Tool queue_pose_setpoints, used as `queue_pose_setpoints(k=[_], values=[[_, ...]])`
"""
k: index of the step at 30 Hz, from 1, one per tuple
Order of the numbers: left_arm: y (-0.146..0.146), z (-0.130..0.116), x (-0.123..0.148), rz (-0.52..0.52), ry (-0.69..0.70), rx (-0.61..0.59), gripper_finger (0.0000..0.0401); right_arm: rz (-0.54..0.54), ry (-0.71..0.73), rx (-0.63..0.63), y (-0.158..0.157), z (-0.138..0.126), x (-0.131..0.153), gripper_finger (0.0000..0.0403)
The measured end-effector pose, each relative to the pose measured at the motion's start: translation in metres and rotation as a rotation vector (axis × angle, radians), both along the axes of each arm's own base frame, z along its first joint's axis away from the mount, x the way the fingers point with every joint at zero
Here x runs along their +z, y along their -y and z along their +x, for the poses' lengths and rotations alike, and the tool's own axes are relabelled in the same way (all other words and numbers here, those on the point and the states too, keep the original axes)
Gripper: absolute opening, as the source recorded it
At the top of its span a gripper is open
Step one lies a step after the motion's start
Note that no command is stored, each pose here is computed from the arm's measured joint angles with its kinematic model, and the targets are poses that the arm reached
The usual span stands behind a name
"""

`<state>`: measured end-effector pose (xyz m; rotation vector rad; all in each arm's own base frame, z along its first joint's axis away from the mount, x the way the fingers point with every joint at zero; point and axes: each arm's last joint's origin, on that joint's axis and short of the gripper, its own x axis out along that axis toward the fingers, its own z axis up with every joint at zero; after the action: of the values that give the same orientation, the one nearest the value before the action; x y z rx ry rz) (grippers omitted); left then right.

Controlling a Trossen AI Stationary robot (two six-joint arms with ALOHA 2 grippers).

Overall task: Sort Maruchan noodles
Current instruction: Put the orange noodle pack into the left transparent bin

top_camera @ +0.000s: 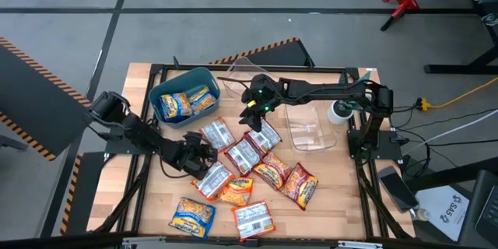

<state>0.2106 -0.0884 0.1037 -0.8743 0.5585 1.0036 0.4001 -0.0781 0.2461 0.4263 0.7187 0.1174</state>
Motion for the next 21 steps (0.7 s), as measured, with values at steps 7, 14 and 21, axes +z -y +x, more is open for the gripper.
queue_pose_setpoints(k=[7, 14, 21], values=[[0.012, -0.003, 0.036, 0.054, 0.287, 0.033, 0.0, -0.036, 0.003, -0.04, 0.002, 0.001, 0.0, 0.0152], [-0.003, -0.008, 0.031, 0.228, 0.289, 0.075, 0.0, -0.041, 0.005, -0.037, 0.002, 0.001, 0.0, 0.0152], [-0.013, -0.011, -0.001, 0.175, 0.338, 0.083, 0.0, -0.059, 0.006, -0.042, 0.002, 0.001, 0.0, 0.0152]])
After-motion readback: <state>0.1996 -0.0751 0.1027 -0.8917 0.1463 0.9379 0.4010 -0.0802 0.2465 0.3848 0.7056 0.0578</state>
